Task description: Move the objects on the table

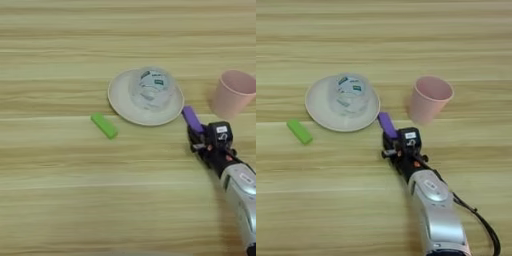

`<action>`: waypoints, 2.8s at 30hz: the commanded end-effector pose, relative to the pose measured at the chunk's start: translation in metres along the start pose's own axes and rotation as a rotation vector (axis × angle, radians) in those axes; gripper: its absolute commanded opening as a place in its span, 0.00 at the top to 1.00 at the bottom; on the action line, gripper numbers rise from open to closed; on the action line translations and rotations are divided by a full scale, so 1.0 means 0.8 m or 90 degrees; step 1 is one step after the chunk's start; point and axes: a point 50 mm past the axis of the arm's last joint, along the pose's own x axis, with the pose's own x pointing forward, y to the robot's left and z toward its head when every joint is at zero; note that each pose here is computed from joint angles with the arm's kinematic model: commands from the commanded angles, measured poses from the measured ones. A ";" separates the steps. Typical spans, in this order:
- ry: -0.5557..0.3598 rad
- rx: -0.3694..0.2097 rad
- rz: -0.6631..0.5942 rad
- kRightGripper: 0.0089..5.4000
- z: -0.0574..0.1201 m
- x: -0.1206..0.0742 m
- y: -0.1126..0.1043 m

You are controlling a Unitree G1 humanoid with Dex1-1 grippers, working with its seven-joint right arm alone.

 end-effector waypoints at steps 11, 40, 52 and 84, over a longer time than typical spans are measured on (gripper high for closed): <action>0.025 -0.083 0.137 0.74 0.008 -0.066 0.007; 0.007 -0.113 0.282 0.61 0.006 -0.037 0.069; -0.089 -0.130 0.236 0.37 0.036 -0.050 0.055; -0.163 -0.032 -0.165 0.01 0.035 -0.030 -0.009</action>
